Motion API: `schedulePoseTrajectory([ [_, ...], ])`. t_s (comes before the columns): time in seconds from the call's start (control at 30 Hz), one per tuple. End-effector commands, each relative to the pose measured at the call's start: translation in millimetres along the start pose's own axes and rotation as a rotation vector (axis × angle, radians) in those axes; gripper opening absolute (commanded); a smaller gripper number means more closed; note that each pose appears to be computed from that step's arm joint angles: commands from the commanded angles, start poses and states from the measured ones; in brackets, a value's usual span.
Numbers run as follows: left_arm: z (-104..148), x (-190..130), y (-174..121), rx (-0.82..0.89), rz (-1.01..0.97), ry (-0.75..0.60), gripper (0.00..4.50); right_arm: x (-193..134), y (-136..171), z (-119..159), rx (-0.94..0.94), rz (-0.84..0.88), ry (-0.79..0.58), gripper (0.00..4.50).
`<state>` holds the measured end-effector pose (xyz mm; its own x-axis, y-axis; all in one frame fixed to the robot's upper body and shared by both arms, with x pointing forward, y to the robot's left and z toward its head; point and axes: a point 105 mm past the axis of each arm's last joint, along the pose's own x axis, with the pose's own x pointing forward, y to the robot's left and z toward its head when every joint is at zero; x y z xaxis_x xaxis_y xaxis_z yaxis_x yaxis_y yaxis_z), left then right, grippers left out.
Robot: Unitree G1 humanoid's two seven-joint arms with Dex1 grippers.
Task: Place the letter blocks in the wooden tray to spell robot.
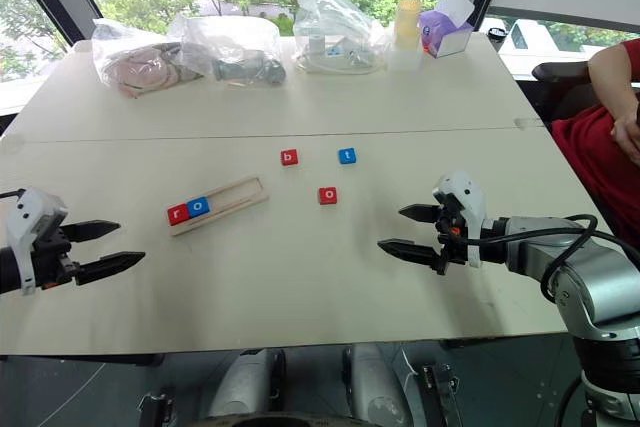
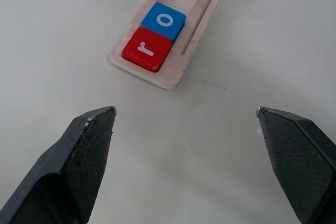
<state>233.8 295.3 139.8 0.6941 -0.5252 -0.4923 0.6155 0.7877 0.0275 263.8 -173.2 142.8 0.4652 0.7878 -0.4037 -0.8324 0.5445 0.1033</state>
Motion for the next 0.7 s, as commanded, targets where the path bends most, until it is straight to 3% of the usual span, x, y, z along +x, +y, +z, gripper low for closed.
schedulePoseTrajectory([
  [0.03,5.5,-4.2,-3.9,0.031,0.004,-0.010,4.50,2.4,2.8,4.4,-0.038,0.012,-0.009,4.44],
  [0.43,2.0,-1.8,-5.8,0.017,0.046,-0.032,4.50,9.6,-2.7,4.2,-0.055,0.011,0.004,4.44],
  [0.7,-2.3,-7.2,13.5,0.076,0.088,0.014,4.50,17.0,-2.9,10.0,-0.076,0.022,-0.009,4.44],
])
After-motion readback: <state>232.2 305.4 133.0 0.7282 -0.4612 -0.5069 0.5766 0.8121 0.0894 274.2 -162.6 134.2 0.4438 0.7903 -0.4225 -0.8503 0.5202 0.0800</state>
